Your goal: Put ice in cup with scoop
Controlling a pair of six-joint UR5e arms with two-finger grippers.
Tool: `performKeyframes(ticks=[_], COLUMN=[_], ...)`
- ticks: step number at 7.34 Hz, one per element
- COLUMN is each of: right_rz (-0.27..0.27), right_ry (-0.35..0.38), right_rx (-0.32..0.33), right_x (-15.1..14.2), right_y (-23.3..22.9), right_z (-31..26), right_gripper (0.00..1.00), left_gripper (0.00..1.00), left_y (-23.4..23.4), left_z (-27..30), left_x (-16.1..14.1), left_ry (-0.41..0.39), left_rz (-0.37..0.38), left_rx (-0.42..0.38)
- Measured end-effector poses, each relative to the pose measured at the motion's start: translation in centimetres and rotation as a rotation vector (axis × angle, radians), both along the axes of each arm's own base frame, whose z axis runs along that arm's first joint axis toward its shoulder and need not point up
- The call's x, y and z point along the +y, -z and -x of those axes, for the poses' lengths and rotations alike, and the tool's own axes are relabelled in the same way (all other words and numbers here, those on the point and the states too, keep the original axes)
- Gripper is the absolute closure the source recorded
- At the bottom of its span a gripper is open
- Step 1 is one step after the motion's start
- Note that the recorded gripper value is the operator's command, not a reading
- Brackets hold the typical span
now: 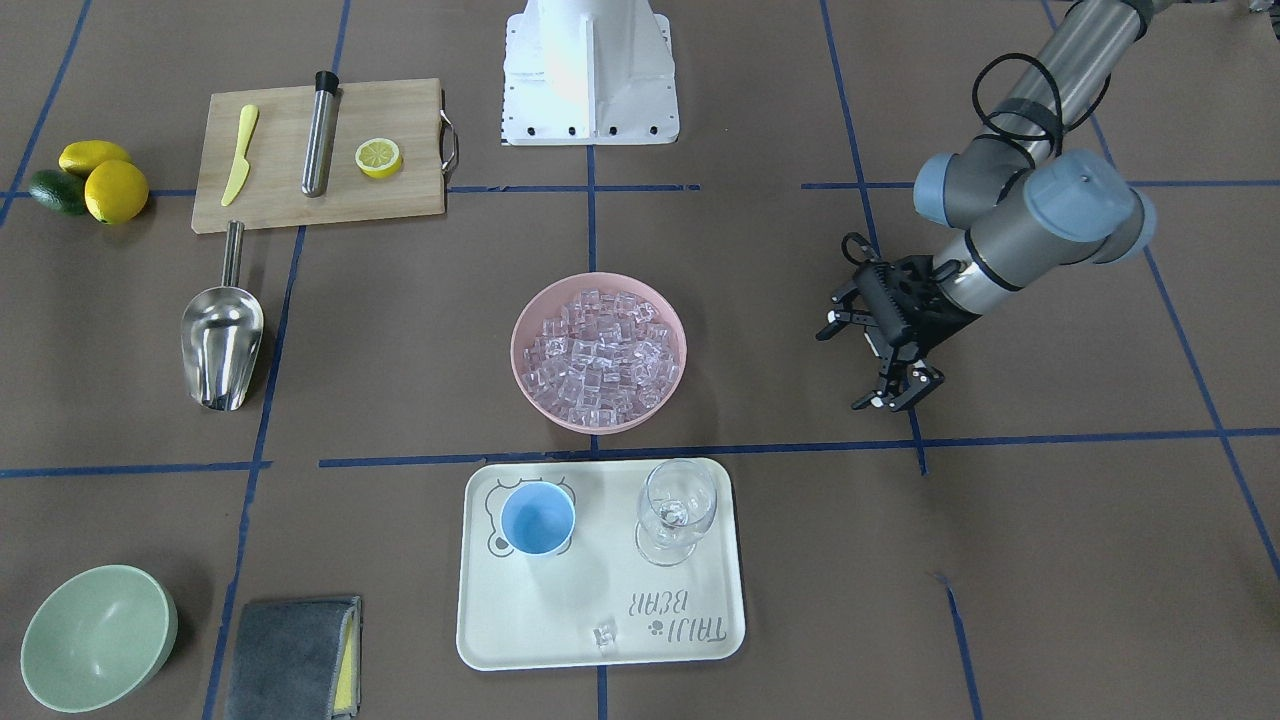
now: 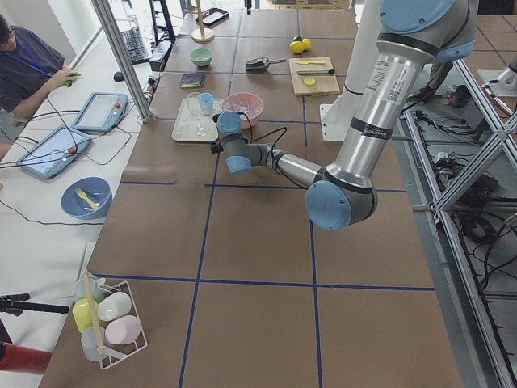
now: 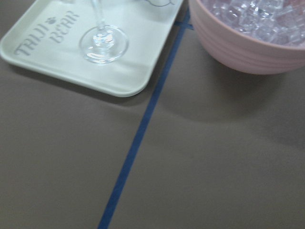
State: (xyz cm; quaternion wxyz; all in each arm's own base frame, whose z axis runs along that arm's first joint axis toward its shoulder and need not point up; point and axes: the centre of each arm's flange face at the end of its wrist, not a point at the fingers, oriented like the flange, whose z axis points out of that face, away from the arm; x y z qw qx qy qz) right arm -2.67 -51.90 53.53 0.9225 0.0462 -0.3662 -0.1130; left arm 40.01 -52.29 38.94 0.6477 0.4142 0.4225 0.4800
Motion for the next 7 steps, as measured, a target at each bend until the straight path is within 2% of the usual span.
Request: performKeyframes(ticks=[2, 3, 7], right_rz=[-0.003, -0.003, 0.000], right_ry=[0.006, 0.005, -0.001], right_rx=[-0.001, -0.001, -0.003], right_x=[0.0, 0.1, 0.2], right_y=[0.1, 0.2, 0.6], right_z=[0.3, 0.3, 0.5], right_gripper=[0.00, 0.00, 0.00], left_gripper=[0.00, 0.00, 0.00], left_y=[2.0, 3.3, 2.8], left_z=[-2.8, -3.4, -6.4], left_x=[0.1, -0.2, -0.8], left_ry=[-0.058, -0.064, -0.060], left_rz=[-0.128, -0.157, -0.150], left_rx=[0.006, 0.022, 0.110])
